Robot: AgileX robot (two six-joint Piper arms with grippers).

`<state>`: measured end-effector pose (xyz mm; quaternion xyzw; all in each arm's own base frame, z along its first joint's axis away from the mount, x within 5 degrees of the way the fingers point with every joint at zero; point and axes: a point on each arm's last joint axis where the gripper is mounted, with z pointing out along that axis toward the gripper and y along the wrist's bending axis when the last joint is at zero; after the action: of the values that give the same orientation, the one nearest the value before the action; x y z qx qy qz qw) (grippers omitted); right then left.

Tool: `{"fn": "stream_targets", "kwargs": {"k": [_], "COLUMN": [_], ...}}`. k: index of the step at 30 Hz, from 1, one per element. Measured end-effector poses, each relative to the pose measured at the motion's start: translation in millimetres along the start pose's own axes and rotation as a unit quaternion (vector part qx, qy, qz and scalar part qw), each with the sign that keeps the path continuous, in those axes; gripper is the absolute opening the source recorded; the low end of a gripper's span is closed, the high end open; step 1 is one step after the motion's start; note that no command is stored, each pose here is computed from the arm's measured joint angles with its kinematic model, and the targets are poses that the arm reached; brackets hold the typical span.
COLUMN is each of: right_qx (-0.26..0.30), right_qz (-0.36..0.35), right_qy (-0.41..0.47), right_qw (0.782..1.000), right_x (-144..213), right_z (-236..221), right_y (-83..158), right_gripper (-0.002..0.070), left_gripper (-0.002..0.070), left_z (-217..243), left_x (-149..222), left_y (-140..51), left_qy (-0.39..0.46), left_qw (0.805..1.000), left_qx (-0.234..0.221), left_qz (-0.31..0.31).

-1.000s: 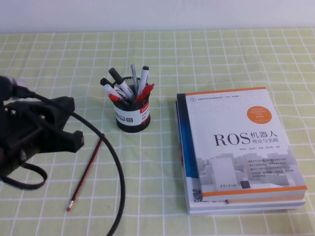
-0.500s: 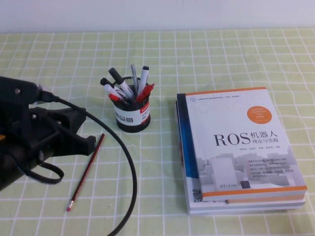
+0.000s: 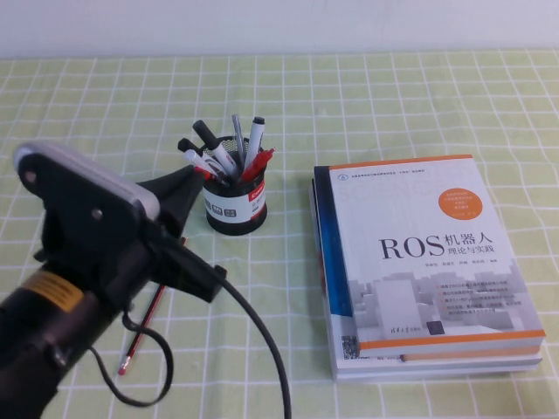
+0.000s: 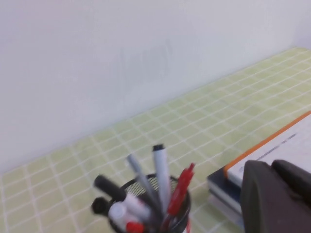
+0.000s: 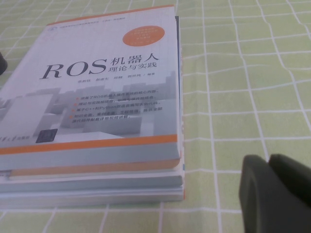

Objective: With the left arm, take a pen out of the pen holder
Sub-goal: Pick up the pen from the pen holder

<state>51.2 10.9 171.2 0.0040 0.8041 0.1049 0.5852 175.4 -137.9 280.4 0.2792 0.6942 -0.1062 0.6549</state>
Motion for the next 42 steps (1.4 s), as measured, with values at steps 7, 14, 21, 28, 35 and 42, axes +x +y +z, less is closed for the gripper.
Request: {"fn": "stream_targets", "kwargs": {"k": [7, 14, 21, 28, 35, 42], "right_qx": [0.0, 0.0, 0.0, 0.0, 0.0, 0.0], "right_qz": [0.0, 0.0, 0.0, 0.0, 0.0, 0.0], "right_qy": [0.0, 0.0, 0.0, 0.0, 0.0, 0.0], "right_qw": [1.0, 1.0, 1.0, 1.0, 1.0, 1.0], "right_x": [0, 0, 0, 0, 0, 0], "right_z": [0, 0, 0, 0, 0, 0], "right_y": [0, 0, 0, 0, 0, 0], "right_gripper": [-0.0012, -0.0013, -0.0012, -0.0012, -0.0013, -0.0013], "left_gripper": [0.0162, 0.0454, 0.0446, 0.0437, 0.0434, 0.0423], "left_z": [17, 36, 56, 80, 107, 130], "left_x": [14, 30, 53, 52, 53, 60], "left_y": [-17.2, -22.2, -28.3, -32.4, -22.7, -17.8], "left_qy": [-0.034, -0.039, -0.024, -0.027, -0.026, -0.015], "left_qw": [0.998, 0.998, 0.999, 0.997, 0.996, 0.996], "left_qx": [0.049, 0.042, 0.037, 0.035, 0.012, 0.008], "left_qz": [0.001, -0.003, 0.021, 0.061, 0.081, 0.088]}}
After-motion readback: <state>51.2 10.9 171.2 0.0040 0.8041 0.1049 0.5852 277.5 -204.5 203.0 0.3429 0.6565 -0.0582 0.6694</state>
